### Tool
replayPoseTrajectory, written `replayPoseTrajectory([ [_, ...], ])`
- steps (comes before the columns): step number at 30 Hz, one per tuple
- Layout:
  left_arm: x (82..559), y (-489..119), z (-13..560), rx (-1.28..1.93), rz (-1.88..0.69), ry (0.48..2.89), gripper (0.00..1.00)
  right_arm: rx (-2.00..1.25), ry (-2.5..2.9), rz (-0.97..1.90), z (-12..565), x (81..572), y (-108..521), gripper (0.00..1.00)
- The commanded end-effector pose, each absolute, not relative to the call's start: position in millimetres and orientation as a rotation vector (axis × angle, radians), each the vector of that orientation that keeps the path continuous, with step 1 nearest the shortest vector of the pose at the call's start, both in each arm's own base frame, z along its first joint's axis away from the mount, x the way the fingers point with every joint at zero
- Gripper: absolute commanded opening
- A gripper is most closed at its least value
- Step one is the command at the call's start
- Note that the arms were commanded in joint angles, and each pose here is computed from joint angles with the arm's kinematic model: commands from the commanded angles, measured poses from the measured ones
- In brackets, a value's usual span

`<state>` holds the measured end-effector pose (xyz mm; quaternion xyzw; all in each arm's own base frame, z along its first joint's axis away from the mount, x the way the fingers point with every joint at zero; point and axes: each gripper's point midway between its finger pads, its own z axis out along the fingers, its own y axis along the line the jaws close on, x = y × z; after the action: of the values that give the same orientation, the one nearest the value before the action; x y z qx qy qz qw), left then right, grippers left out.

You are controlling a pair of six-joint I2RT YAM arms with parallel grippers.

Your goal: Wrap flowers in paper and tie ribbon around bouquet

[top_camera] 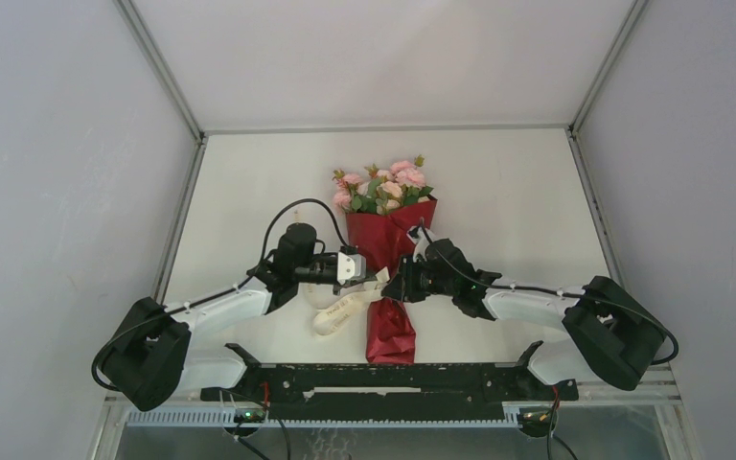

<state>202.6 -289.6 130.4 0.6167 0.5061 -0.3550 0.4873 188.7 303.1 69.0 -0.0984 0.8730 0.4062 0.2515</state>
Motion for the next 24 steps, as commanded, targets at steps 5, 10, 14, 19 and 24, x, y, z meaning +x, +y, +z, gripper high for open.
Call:
replayPoseTrajectory([
  [5,202,-290,135,1.509,-0.852,1.179,0.0,-0.347,2.259,1.222,98,185,321,0.28],
  [10,202,-290,135,1.51,-0.853,1.179,0.0,-0.355,2.251,1.211,99,190,324,0.3],
  [14,203,-289,135,1.507,-0.846,1.182,0.0,-0.337,2.282,1.18,92,197,324,0.26],
  [19,203,-289,135,1.509,-0.845,1.181,0.0,-0.372,2.264,1.196,94,195,325,0.0],
  [24,204,-288,135,1.507,-0.832,1.183,0.0,-0.385,2.261,1.164,108,191,310,0.0],
])
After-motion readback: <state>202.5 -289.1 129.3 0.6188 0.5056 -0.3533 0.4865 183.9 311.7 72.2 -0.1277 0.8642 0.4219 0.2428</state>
